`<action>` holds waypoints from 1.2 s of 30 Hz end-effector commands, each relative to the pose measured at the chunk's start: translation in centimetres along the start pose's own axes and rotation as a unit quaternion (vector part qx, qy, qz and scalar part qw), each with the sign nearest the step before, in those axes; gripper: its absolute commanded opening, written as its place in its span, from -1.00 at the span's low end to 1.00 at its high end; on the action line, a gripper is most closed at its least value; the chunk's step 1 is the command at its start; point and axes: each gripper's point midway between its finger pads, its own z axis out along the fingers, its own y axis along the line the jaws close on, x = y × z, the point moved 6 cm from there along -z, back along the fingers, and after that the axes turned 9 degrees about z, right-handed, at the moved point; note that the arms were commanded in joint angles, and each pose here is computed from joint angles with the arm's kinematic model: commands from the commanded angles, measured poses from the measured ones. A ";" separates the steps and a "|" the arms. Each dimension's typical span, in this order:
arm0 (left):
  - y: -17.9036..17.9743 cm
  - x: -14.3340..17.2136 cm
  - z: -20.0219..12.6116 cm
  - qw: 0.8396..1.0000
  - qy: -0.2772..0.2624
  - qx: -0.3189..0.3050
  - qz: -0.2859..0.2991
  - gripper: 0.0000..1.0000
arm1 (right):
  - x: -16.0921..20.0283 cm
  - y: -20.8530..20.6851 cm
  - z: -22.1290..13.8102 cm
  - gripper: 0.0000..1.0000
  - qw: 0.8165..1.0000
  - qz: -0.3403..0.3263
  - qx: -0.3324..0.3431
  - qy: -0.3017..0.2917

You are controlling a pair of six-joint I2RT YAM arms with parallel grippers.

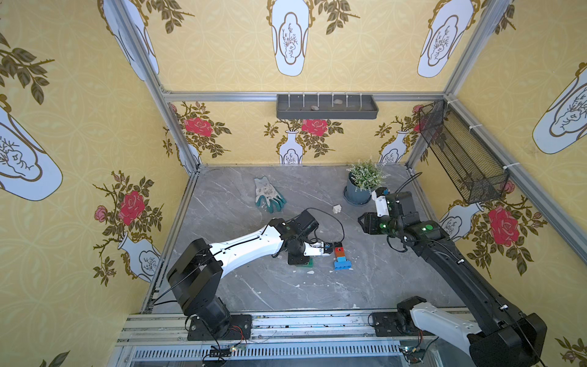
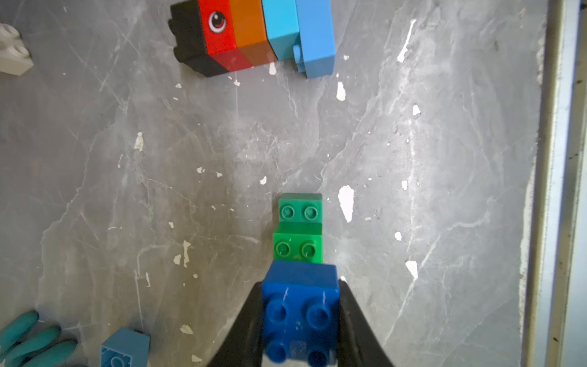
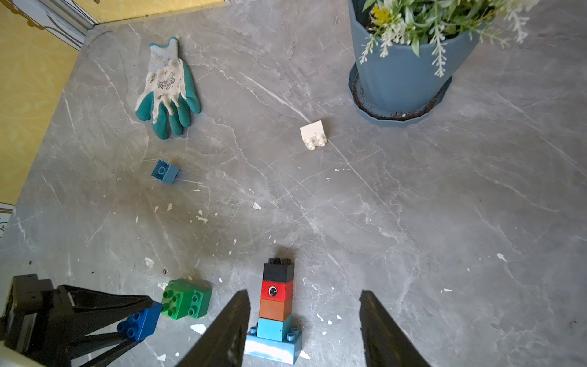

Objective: Assemble the number 1 with lego
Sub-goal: Assemble the lego brick with the lego brick.

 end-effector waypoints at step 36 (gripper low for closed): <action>0.4 0.2 2.4 0.999 0.025 0.008 -0.033 -1.00 | 0.3 0.7 1.0 0.16 0.998 -0.003 -0.022 0.050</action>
